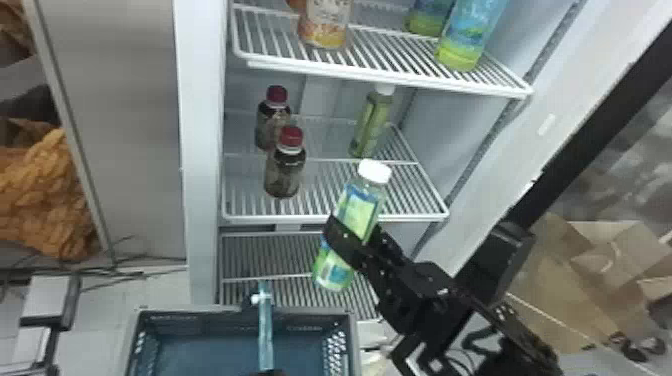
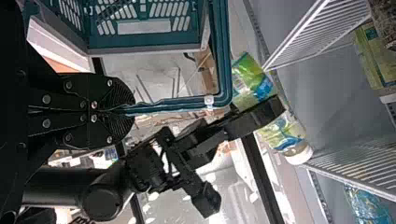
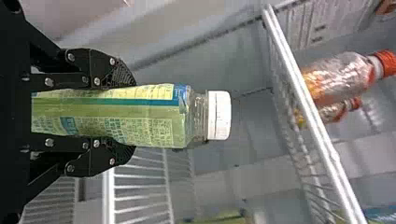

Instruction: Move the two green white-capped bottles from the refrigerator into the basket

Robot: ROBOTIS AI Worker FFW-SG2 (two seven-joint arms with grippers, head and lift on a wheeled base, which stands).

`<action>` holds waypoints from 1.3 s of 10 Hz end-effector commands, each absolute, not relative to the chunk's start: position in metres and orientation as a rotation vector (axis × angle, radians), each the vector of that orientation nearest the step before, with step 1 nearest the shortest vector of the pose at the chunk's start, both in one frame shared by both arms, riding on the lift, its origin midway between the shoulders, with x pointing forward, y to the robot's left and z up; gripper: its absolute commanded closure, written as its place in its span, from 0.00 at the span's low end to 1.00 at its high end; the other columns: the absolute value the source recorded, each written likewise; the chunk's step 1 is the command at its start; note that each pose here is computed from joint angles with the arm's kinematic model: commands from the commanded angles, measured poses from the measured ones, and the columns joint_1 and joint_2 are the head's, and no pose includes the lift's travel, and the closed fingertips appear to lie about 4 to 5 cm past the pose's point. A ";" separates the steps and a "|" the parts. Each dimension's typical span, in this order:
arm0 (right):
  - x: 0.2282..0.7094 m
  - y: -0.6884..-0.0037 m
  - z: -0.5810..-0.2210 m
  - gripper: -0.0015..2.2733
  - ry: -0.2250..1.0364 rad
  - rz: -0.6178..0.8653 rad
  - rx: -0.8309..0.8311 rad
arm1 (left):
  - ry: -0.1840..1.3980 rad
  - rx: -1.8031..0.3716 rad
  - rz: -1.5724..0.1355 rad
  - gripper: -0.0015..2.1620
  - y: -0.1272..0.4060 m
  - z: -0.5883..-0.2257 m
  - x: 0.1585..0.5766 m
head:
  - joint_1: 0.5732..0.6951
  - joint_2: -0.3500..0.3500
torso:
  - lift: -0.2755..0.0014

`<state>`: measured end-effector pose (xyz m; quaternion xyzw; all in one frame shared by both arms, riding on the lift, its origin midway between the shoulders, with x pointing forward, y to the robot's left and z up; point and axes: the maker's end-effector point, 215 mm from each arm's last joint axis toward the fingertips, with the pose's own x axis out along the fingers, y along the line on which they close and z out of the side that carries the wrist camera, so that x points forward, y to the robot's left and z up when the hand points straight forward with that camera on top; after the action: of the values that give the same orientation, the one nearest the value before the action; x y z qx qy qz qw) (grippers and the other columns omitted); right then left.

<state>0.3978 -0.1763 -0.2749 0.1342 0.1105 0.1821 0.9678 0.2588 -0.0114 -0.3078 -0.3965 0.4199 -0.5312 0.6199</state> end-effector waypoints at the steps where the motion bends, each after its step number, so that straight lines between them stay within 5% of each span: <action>1: 0.375 -0.162 -0.277 0.38 0.273 0.398 0.293 | 0.966 -0.912 -1.221 0.53 -0.011 -0.308 0.258 | 1.00 0.04 | 0.04; 13: 0.272 -0.103 -0.333 0.38 0.618 0.506 0.388 | 0.971 -0.908 -1.221 0.53 -0.012 -0.310 0.257 | 1.00 0.13 | 0.04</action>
<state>0.2767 -0.1043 -0.3312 0.1873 0.2916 0.2435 0.9059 0.2575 -0.0120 -0.3099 -0.3949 0.4225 -0.5306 0.6197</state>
